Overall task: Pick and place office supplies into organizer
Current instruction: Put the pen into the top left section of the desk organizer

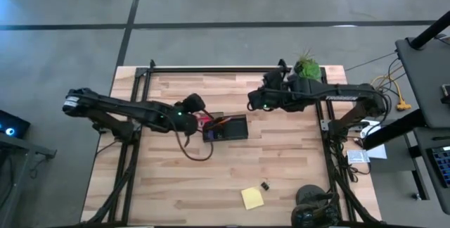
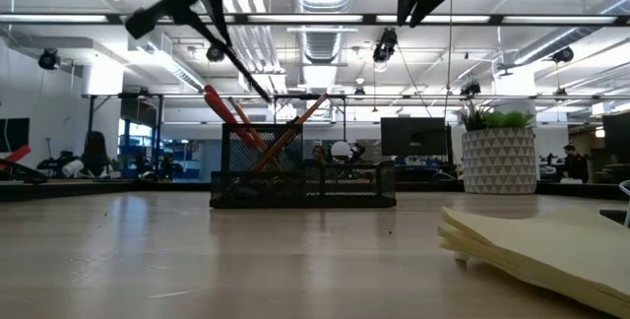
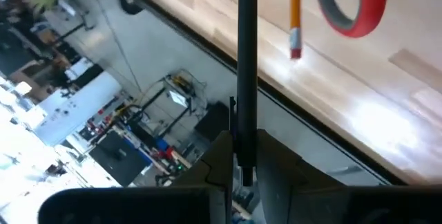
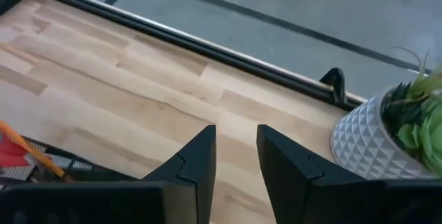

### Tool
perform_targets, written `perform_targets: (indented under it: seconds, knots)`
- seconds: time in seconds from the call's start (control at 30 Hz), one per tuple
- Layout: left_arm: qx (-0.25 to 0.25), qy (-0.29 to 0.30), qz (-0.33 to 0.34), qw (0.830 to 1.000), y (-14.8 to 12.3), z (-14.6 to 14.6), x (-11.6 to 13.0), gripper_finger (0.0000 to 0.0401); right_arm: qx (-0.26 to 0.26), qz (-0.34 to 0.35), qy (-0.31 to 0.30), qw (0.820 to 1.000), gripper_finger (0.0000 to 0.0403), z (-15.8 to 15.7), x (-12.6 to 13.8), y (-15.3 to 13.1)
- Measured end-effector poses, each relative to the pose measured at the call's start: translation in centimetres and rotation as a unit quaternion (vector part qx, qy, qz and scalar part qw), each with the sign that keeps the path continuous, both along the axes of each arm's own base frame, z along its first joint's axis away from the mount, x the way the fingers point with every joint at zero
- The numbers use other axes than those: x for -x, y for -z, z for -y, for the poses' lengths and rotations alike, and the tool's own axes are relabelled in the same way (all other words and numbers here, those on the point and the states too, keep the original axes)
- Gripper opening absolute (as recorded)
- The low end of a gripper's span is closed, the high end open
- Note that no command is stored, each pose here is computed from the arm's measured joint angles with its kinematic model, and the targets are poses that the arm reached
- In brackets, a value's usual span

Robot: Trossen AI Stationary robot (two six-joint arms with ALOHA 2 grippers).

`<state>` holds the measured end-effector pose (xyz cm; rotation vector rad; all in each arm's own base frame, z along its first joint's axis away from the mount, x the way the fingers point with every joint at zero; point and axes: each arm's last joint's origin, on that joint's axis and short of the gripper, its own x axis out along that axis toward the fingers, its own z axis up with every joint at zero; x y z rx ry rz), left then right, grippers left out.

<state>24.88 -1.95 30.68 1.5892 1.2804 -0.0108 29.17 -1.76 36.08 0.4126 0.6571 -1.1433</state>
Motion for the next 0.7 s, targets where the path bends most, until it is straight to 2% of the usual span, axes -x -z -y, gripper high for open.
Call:
perform_targets:
  seconds: [0.23, 0.5, 0.7]
  knots:
    - [-0.035, -0.004, -0.046, 0.998, 1.9, 0.2, -1.6, 0.0024, -0.027, -0.008, -0.006, 1.000, 0.0099, -0.2, 0.0, 0.7]
    - [-0.040, -0.002, -0.099, 0.994, 4.0, 0.5, -2.5, 0.0030, -0.034, -0.001, -0.002, 0.999, 0.0098, -0.2, 0.0, 0.7]
    - [-0.038, -0.005, -0.107, 0.994, 4.9, 0.6, -3.2, 0.0032, -0.035, -0.001, -0.002, 0.999, 0.0102, -0.2, -0.1, 0.7]
